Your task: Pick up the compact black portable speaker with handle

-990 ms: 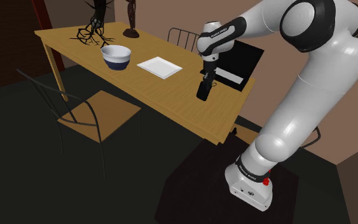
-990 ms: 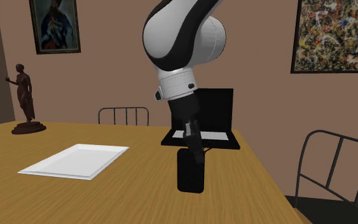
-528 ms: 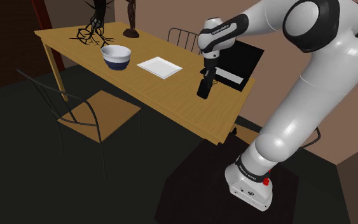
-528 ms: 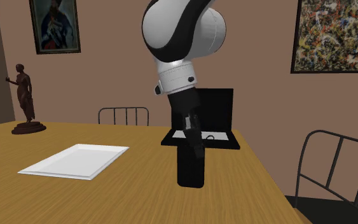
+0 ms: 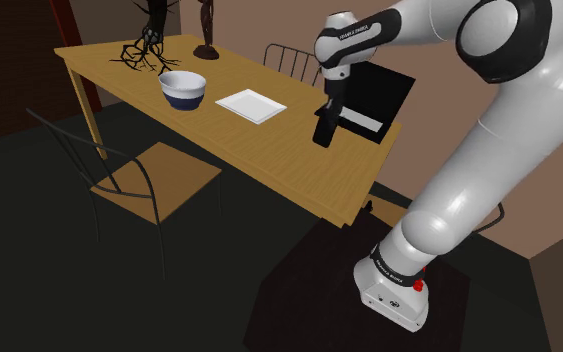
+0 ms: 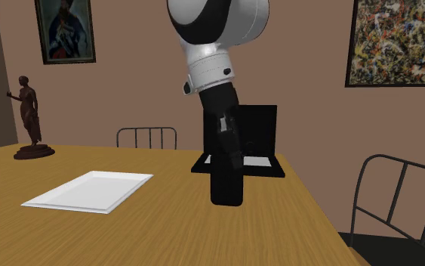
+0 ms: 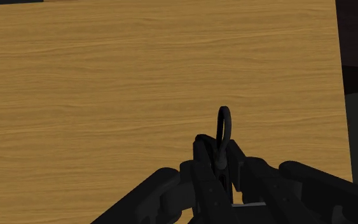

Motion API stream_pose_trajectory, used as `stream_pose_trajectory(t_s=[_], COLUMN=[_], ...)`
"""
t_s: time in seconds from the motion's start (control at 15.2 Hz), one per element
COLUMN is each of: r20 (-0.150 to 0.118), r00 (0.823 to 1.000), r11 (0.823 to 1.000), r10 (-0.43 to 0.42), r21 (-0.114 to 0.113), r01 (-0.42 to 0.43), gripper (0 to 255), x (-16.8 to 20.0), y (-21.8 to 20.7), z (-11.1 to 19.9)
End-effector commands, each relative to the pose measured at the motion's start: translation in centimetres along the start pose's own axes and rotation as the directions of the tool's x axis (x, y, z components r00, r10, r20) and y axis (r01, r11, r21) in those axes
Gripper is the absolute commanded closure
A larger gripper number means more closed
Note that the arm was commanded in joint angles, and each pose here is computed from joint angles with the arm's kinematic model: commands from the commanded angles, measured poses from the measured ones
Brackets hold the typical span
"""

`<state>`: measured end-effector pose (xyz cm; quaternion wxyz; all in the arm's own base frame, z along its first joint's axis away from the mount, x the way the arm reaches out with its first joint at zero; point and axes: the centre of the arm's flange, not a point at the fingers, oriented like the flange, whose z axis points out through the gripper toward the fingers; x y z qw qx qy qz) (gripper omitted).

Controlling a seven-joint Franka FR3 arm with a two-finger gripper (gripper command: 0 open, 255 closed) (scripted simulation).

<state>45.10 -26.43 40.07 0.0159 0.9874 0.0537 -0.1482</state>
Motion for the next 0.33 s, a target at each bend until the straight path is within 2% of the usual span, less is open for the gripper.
stream_pose_trajectory(t_s=[0.0, 0.26], r20=[0.000, 0.000], r00=[1.000, 1.000], r11=[1.000, 1.000], r10=[0.000, 0.000], r21=[0.000, 0.000], r01=[0.000, 0.000], gripper=[255, 255], x=[-0.3, -0.7], y=[0.0, 0.0], z=[-1.0, -2.1])
